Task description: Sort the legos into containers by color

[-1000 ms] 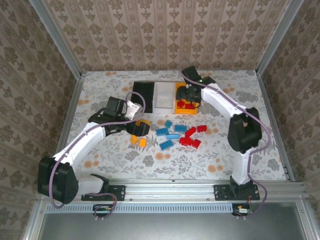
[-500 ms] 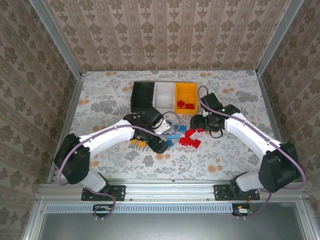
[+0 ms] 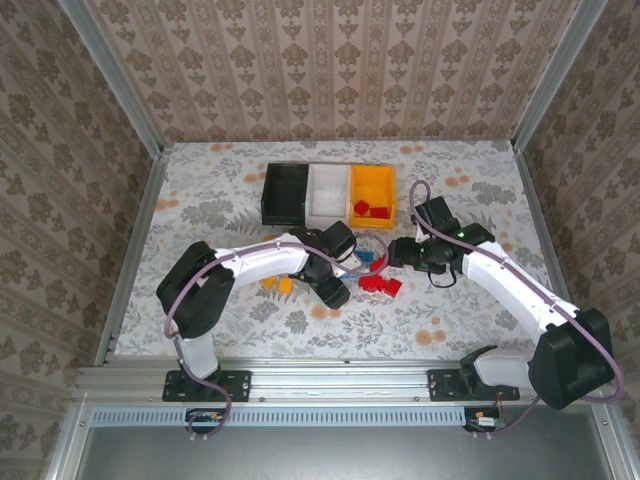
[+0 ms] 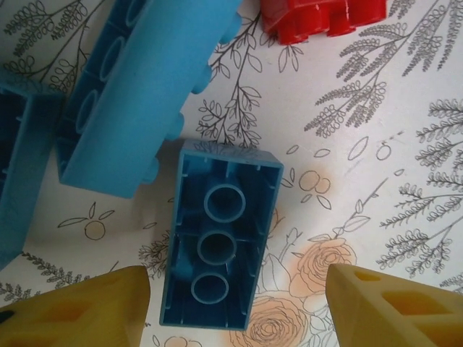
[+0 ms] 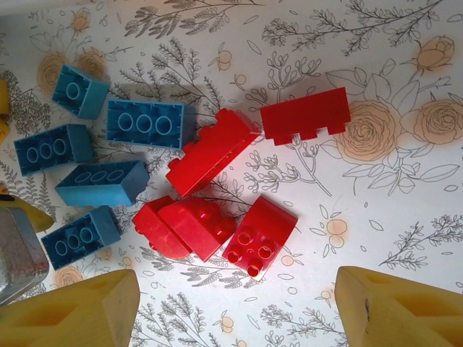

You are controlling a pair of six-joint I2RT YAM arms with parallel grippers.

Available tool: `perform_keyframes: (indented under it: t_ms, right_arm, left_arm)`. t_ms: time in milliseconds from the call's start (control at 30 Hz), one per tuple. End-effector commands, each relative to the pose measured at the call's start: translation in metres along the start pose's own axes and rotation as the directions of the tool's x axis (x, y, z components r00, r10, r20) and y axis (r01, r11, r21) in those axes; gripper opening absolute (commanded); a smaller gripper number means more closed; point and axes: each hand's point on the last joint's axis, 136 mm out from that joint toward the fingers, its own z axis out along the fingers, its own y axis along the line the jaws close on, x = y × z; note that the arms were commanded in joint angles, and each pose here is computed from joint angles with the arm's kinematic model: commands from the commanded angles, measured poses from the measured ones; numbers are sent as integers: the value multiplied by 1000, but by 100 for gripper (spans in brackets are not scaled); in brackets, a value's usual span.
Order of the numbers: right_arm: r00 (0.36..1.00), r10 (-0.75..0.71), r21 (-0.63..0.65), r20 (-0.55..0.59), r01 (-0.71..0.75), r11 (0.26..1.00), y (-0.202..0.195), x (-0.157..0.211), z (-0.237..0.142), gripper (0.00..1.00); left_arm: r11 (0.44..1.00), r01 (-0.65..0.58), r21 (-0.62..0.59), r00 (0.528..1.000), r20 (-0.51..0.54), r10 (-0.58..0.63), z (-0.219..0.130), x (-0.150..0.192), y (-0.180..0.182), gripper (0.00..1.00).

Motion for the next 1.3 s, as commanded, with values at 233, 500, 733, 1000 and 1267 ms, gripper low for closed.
perform_keyframes:
  t_ms: [233,500,733,1000,1267]
  right_arm:
    - [1000,21,-32,-2,-21,999,4,-1,2,73]
    - [999,31,-39,8,-30,999,8,-7,0,73]
    - [999,31,-48,39,-29,998,14,-19,-11,73]
    - [998,49,-76,37,-46,996,21,-22,-18,73]
    - [996,66,-84,61,-61,995,18,-19,-20,73]
  left_arm:
    - [998,-4,-64,998,-62,0,17,1,13,61]
    - [997,-10,-76,996,-87,3,26,0,14,45]
    - [1000,-11,-29,998,-60,9,15,-2,2,27]
    - [998,44,40,996,74,-47,-32,-6,-11,17]
    - [973,220,71,912,340,-231,-118,-42,31,17]
